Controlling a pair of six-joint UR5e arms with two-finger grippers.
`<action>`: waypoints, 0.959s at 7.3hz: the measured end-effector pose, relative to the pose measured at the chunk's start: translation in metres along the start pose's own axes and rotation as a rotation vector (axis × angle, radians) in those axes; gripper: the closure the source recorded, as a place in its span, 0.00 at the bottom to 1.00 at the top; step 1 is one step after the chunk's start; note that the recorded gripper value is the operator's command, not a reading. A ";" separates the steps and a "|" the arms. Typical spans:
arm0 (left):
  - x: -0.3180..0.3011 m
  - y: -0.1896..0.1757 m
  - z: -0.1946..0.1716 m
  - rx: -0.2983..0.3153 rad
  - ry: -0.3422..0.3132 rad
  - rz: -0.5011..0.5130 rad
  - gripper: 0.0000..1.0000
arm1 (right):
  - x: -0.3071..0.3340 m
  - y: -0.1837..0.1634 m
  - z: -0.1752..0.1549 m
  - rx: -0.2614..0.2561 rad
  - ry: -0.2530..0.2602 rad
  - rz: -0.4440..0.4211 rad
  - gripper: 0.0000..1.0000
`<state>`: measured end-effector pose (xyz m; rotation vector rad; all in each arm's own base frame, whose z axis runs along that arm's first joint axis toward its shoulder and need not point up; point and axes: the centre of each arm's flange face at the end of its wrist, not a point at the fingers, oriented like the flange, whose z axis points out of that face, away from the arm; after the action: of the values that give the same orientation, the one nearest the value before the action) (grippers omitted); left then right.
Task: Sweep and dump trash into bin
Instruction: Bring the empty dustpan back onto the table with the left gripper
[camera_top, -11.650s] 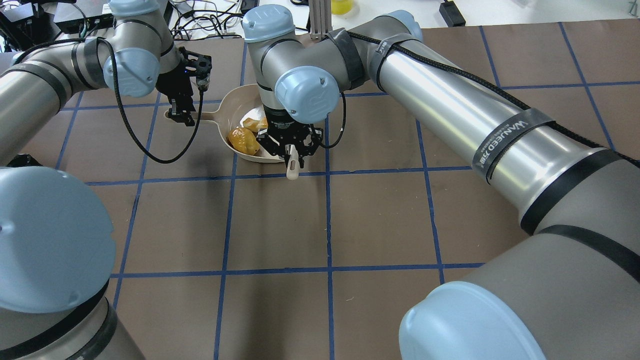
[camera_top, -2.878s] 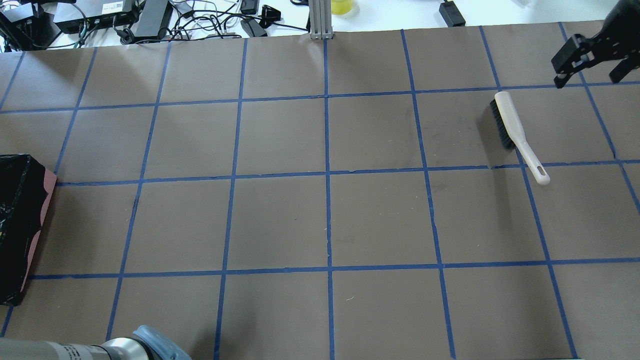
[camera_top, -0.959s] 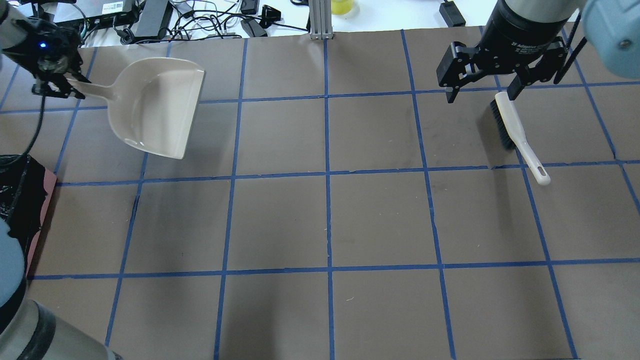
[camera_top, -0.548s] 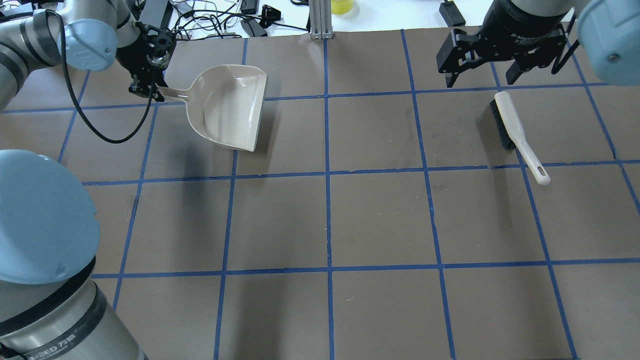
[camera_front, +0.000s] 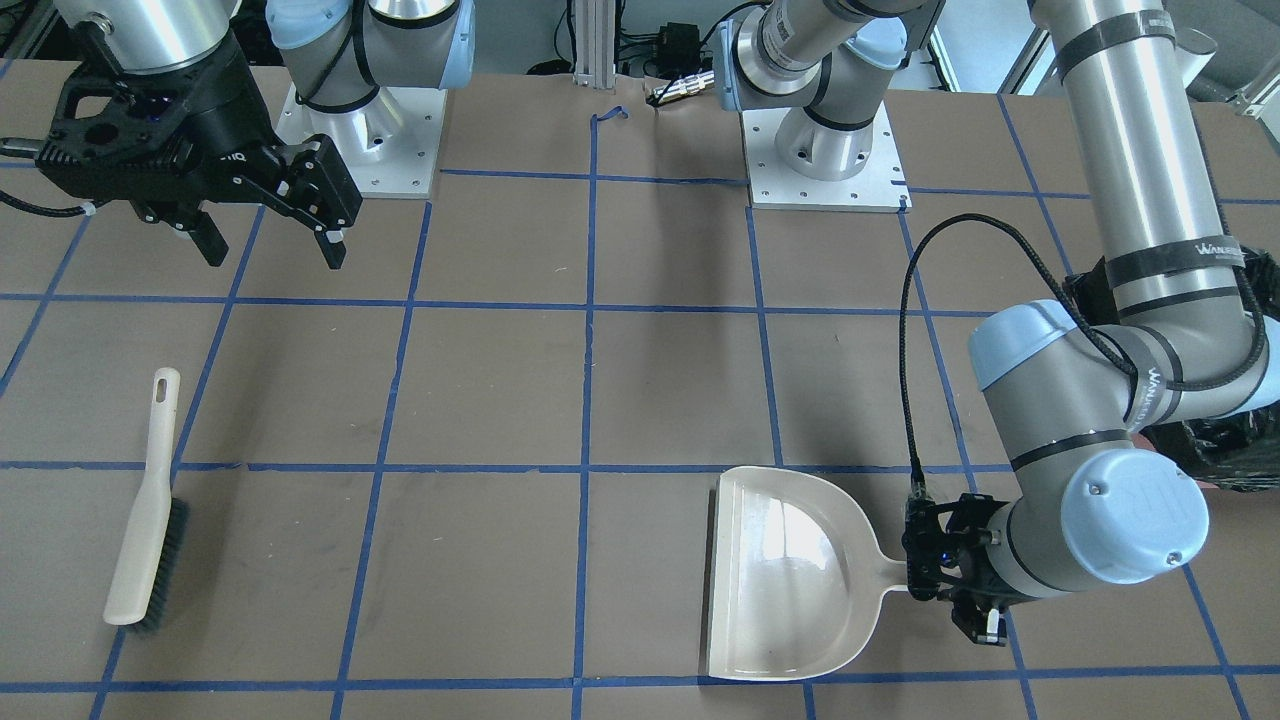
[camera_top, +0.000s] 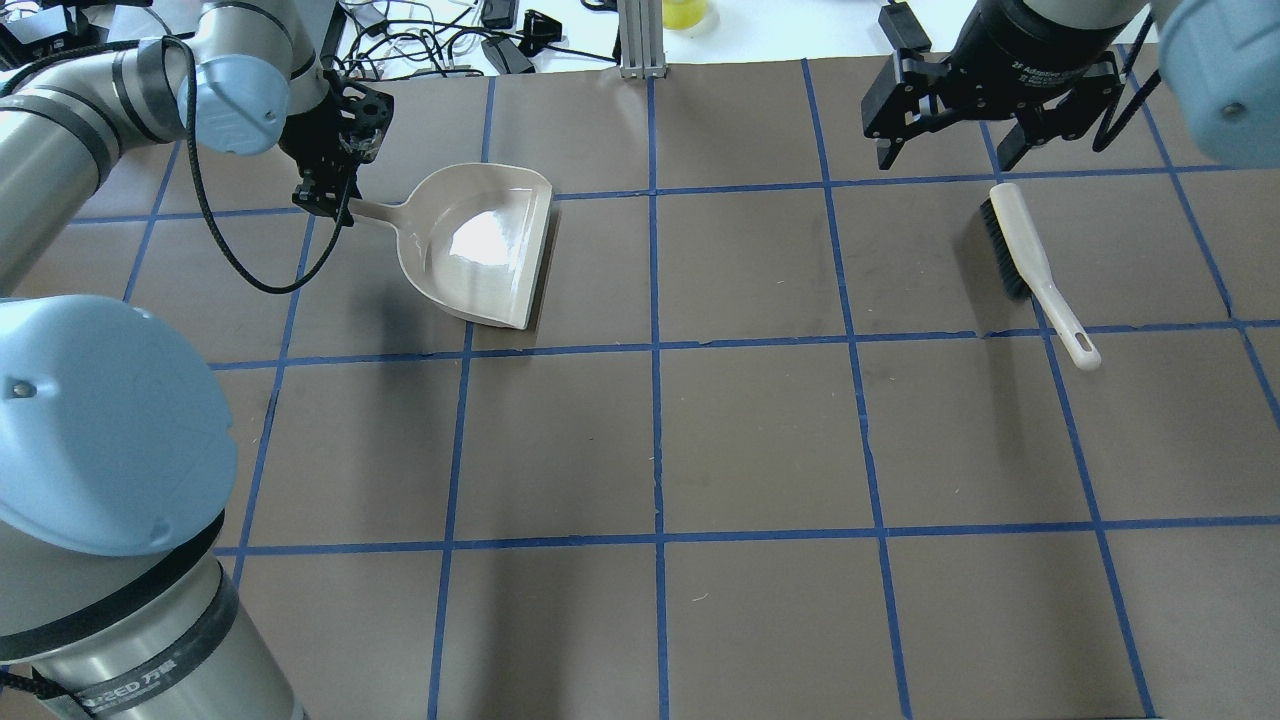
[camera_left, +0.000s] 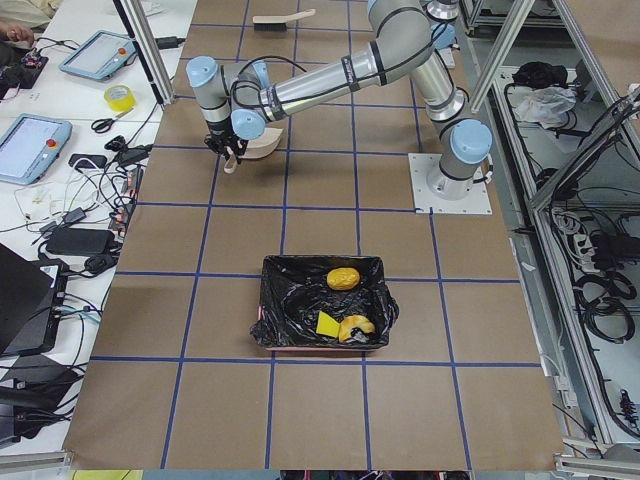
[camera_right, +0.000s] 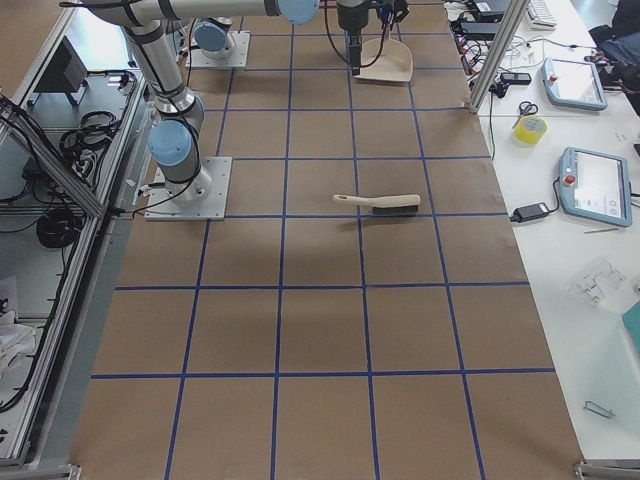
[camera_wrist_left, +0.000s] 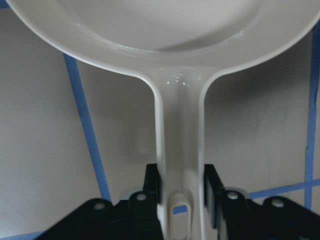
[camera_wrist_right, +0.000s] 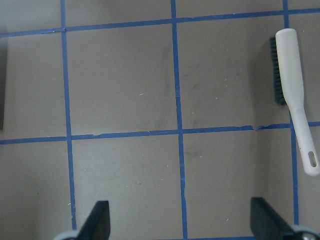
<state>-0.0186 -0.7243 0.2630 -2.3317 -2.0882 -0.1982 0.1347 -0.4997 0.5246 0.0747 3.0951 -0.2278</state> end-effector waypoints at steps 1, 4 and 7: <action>0.001 0.002 -0.001 0.001 0.001 -0.030 1.00 | 0.000 0.000 0.000 -0.001 0.002 0.001 0.00; 0.003 0.006 0.002 -0.007 0.004 -0.081 0.95 | 0.000 0.000 0.000 -0.001 0.003 0.001 0.00; 0.007 0.014 0.006 -0.005 0.009 -0.087 0.45 | 0.001 0.000 0.000 -0.001 0.005 0.000 0.00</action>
<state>-0.0036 -0.7189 0.2592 -2.2398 -2.1898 -0.2137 0.1342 -0.4995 0.5247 0.0751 3.1001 -0.2271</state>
